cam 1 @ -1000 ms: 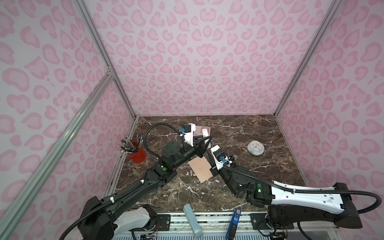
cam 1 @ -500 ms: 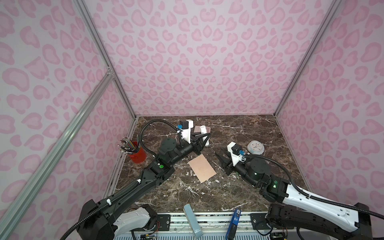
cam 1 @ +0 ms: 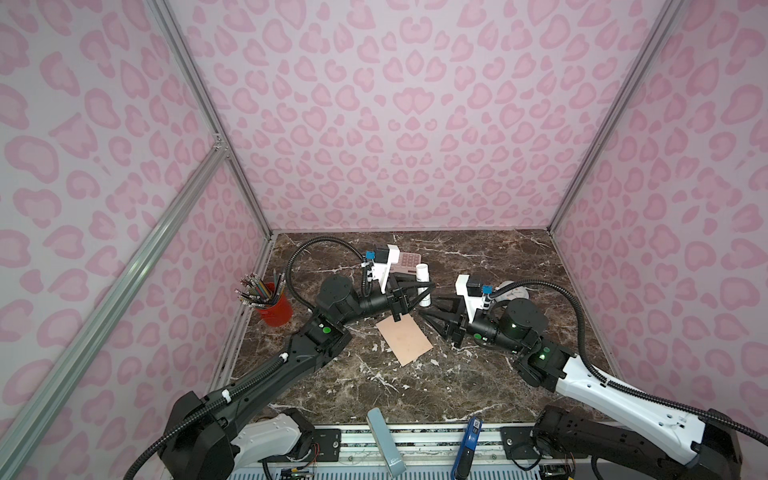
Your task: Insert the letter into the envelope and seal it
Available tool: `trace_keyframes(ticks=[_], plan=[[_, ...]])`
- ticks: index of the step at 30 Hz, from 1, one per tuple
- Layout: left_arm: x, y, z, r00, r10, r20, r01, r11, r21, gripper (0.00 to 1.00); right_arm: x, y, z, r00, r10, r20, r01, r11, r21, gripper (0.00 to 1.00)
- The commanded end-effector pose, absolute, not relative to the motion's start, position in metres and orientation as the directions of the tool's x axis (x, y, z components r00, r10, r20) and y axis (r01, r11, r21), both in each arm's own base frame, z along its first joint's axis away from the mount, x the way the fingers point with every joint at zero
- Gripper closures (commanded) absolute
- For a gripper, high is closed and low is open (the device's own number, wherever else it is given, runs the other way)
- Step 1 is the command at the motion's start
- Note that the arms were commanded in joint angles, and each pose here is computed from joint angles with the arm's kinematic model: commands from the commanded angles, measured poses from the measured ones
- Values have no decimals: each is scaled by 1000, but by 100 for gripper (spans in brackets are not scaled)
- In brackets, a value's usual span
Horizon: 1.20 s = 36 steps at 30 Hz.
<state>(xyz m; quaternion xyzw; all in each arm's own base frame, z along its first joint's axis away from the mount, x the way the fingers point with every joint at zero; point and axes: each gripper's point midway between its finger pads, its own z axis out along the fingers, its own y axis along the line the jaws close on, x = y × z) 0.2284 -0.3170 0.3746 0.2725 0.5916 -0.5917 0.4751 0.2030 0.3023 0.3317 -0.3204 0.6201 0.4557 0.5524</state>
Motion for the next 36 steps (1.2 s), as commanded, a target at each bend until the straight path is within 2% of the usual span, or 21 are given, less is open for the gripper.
trace_keyframes(ticks=[1,5,16,23,30,36], plan=[[218,-318,385,-373,-249,-894,910,91,-405,96,193,306,347,-171,143,-975,-929,305,208,55],[218,-318,385,-375,-246,-894,909,89,-407,96,193,307,350,-175,156,-972,-933,288,214,57],[220,-319,383,-376,-244,-894,908,95,-408,96,195,309,347,-193,138,-971,-930,289,226,72],[238,-317,370,-378,-241,-894,881,204,-428,96,204,308,358,-214,175,-961,-909,325,262,78],[264,-303,350,-355,-255,-899,807,401,-433,96,215,311,362,-177,152,-972,-858,460,229,79],[278,-287,349,-327,-307,-894,740,505,-444,96,216,316,358,-87,62,-994,-774,624,106,80]])
